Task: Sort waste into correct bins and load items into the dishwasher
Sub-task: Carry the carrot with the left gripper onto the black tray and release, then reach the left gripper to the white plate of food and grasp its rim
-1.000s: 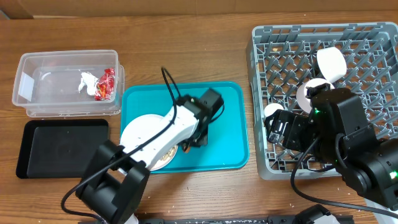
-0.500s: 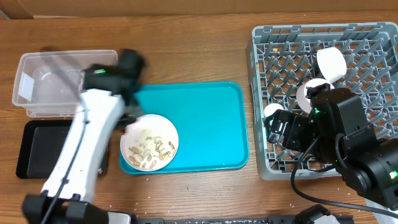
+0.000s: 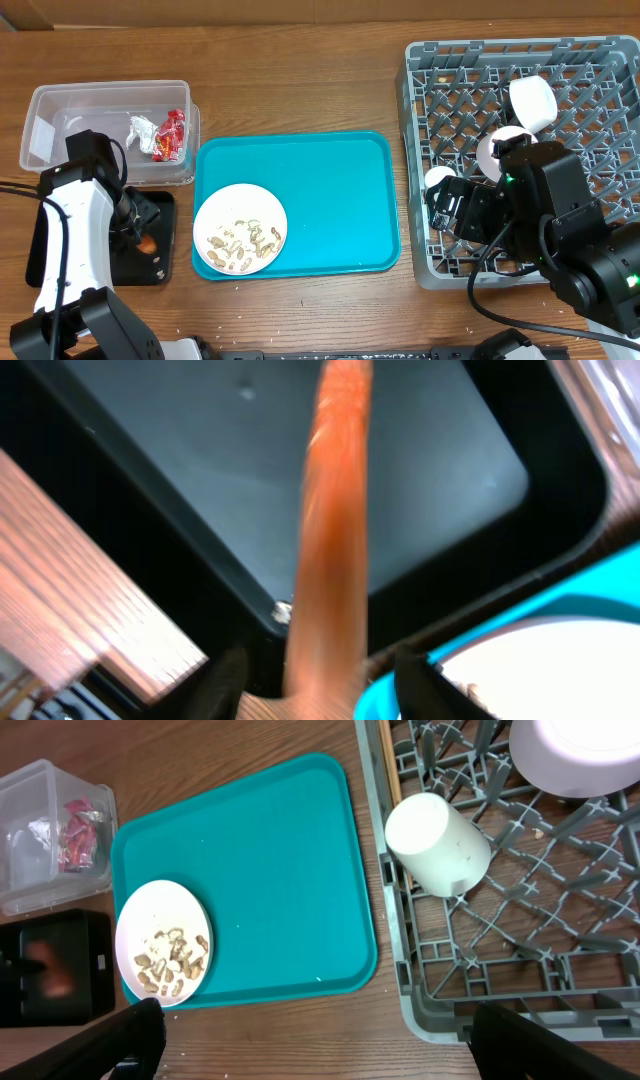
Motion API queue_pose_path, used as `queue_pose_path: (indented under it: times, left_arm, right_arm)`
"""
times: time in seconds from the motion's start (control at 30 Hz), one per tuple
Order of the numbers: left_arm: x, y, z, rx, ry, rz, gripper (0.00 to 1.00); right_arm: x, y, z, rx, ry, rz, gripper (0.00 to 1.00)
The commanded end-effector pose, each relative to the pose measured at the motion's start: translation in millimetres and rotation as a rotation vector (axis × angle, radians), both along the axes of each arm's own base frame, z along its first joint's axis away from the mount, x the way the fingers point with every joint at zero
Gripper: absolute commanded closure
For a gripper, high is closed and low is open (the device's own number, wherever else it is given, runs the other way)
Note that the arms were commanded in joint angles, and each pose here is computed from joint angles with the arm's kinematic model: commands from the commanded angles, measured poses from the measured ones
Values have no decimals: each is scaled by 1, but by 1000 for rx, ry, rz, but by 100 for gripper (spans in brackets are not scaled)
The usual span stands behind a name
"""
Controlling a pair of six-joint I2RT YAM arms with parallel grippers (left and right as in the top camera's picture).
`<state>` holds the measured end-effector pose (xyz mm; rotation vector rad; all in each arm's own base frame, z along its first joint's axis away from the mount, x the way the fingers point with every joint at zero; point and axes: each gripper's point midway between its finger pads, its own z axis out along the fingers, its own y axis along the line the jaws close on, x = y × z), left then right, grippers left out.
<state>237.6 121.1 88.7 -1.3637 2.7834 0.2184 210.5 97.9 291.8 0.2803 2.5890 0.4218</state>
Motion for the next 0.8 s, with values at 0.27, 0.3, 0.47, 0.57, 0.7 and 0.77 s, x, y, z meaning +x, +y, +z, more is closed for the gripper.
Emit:
queue_pose_path:
  times: [0.27, 0.3, 0.47, 0.57, 0.7, 0.77]
  left_arm:
    - [28, -106, 28, -96, -113, -514, 33]
    - [28, -116, 28, -74, -100, -578, 33]
    - [28, -173, 12, 0, -70, -841, 32]
    - [28, -207, 4, -21, -94, -950, 35]
    - [37, -244, -7, 34, -139, -1041, 54]
    - [44, -251, -15, 76, -149, -1034, 64]
  right_arm:
    - [3, -4, 3, -14, -19, -16, 0]
    - [3, -4, 3, -14, -19, -16, 0]
    - [4, -3, 3, -13, -22, -16, 0]
    - [4, -3, 3, -13, -22, -16, 0]
    - [4, -3, 4, -12, -24, -16, 0]
    - [4, -3, 4, -11, -24, -16, 0]
